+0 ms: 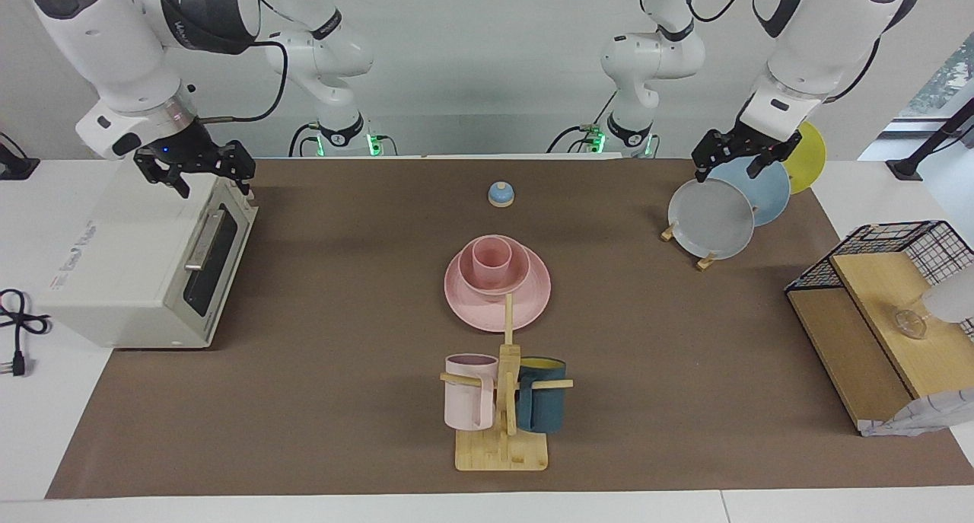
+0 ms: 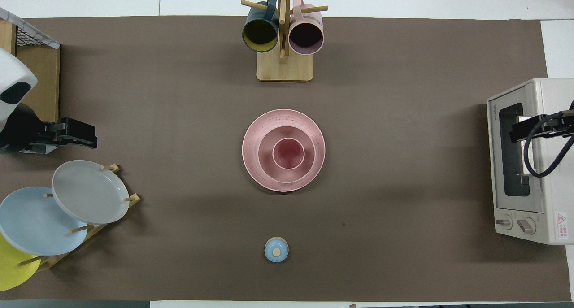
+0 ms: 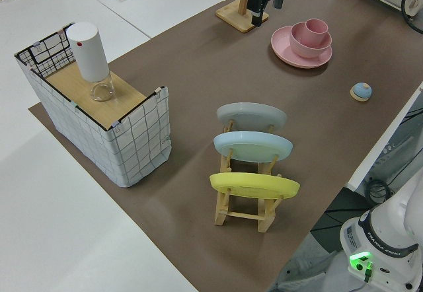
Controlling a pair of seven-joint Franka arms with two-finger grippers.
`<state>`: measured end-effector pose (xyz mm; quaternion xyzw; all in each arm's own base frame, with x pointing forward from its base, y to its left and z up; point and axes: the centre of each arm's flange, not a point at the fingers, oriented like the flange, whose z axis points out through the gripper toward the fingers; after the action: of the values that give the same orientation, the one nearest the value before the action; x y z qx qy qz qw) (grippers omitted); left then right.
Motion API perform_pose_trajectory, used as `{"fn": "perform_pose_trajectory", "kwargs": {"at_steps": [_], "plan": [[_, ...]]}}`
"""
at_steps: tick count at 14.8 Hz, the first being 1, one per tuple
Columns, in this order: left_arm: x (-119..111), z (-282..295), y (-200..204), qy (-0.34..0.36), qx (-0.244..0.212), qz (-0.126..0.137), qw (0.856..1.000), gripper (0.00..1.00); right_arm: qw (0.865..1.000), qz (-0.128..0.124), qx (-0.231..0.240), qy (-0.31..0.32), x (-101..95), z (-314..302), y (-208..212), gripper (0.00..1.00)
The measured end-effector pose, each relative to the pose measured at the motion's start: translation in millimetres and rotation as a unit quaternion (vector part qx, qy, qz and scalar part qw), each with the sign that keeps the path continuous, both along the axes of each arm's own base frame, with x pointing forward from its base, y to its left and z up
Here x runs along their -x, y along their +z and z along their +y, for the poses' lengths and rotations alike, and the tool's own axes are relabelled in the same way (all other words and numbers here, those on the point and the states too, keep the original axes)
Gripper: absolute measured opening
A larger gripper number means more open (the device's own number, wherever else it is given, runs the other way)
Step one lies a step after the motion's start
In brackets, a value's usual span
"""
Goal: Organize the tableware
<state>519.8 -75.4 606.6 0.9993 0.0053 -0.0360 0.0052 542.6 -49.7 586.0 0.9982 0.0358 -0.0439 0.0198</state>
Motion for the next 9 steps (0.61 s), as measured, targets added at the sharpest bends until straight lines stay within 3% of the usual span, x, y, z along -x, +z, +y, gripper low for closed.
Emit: {"fn": "perform_pose_trajectory", "kwargs": {"at_steps": [9], "plan": [[0.0, -1.3, 0.1, -0.003, 0.0, -0.001, 1.0, 1.0, 1.0, 0.0, 0.0, 0.0, 0.0, 0.0, 0.0, 1.0]]}}
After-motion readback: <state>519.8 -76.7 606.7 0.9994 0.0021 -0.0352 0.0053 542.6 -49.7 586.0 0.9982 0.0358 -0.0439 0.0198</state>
